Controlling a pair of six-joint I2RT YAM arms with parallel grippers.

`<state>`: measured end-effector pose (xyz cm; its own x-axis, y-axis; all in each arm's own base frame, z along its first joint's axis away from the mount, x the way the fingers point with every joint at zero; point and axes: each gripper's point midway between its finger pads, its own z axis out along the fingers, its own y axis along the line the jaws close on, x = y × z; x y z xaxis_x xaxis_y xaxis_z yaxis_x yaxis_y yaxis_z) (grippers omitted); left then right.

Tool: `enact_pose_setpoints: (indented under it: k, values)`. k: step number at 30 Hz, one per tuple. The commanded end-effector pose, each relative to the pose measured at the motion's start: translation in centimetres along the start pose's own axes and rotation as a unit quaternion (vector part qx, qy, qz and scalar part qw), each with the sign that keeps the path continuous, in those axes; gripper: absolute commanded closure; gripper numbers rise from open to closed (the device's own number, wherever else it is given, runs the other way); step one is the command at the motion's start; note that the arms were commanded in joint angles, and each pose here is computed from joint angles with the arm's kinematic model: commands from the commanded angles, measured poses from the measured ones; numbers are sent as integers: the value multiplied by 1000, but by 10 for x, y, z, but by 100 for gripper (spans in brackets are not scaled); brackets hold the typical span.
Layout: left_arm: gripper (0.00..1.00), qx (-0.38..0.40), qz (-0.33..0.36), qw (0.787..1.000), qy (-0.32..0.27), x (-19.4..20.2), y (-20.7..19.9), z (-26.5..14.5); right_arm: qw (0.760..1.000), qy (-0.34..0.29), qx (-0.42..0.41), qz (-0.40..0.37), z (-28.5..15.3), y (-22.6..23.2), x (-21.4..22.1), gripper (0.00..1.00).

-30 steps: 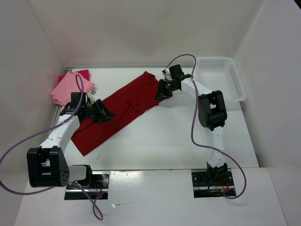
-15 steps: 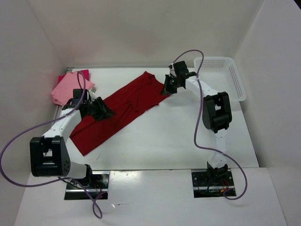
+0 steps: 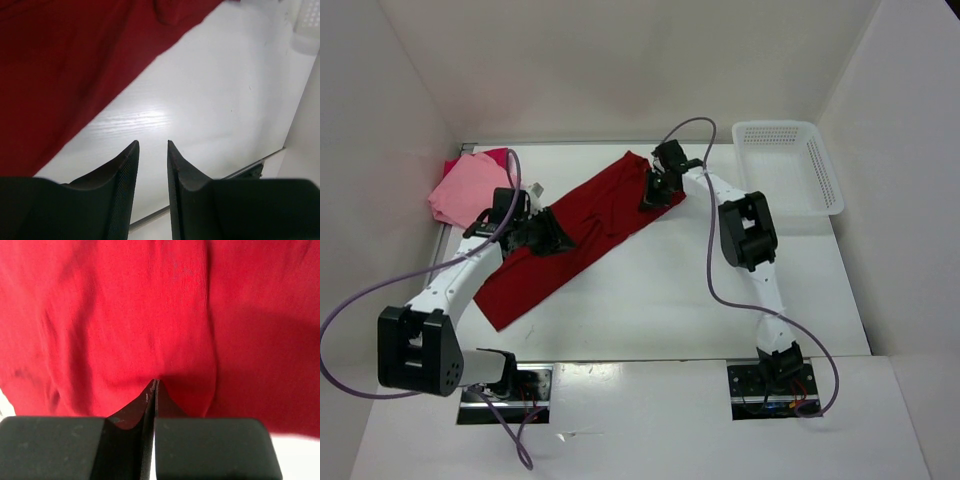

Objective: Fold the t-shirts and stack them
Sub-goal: Rotate the tshirt 90 degrees

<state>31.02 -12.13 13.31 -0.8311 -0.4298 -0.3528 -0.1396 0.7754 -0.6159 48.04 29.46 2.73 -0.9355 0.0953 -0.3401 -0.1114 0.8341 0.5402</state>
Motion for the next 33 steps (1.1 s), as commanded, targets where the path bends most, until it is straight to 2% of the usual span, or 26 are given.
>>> enact_pose_setpoints:
  k: [1,4,8,9,10,12,13,14,15,16,17,20,21,22,23,25,26,27,30,33]
  values:
    - [64,-5,22,1000,-16,6,-9,-13,998,-39,50,-4,7,-18,-35,100]
    - [63,-18,16,1000,-6,14,-2,-15,996,-67,60,15,3,-35,-71,100]
    - [61,-11,25,1000,-5,12,-14,-20,994,-104,35,-3,-30,-7,-111,100]
    - [61,-5,29,999,-13,8,-19,-24,994,-105,31,-18,-39,6,-113,97]
    - [61,-1,32,999,-19,3,-25,-28,993,-112,19,-32,-55,24,-114,88]
    - [61,-4,35,999,-31,-5,-29,-32,993,-110,11,-48,-64,42,-104,77]
    - [61,-10,42,998,-42,-12,-31,-36,988,-136,-16,-69,-95,82,-103,73]
    - [61,-10,42,998,-42,-12,-31,-36,987,-140,-38,-76,-102,100,-93,64]
    - [61,-14,41,998,-47,-16,-27,-37,992,-101,-32,-62,-83,87,-56,60]
    - [61,-11,37,998,-53,-19,-26,-41,988,-119,-70,-65,-85,118,-47,58]
    - [63,-14,31,998,-58,-23,-22,-43,991,-98,-73,-52,-88,115,-14,58]
    - [63,-10,29,996,-83,-35,-21,-55,989,-63,-134,-23,-77,145,58,72]
    - [63,-5,27,995,-94,-40,-21,-60,989,-57,-137,-16,-71,152,74,85]
    - [63,4,28,996,-89,-38,-24,-60,987,-47,-156,-13,-64,173,97,87]
    - [63,5,24,996,-90,-40,-23,-61,988,-35,-154,-2,-56,173,115,87]
    - [63,13,26,996,-89,-42,-27,-60,984,-21,-174,24,-45,189,135,79]
    - [63,14,25,996,-83,-41,-27,-58,985,-4,-171,24,-33,195,158,71]
    - [63,17,27,996,-86,-43,-28,-58,986,-12,-162,32,-26,197,163,57]
    - [63,18,26,995,-96,-46,-30,-60,987,0,-148,63,-6,201,186,50]
    - [63,21,26,995,-93,-44,-29,-58,988,-34,-112,97,17,185,180,47]
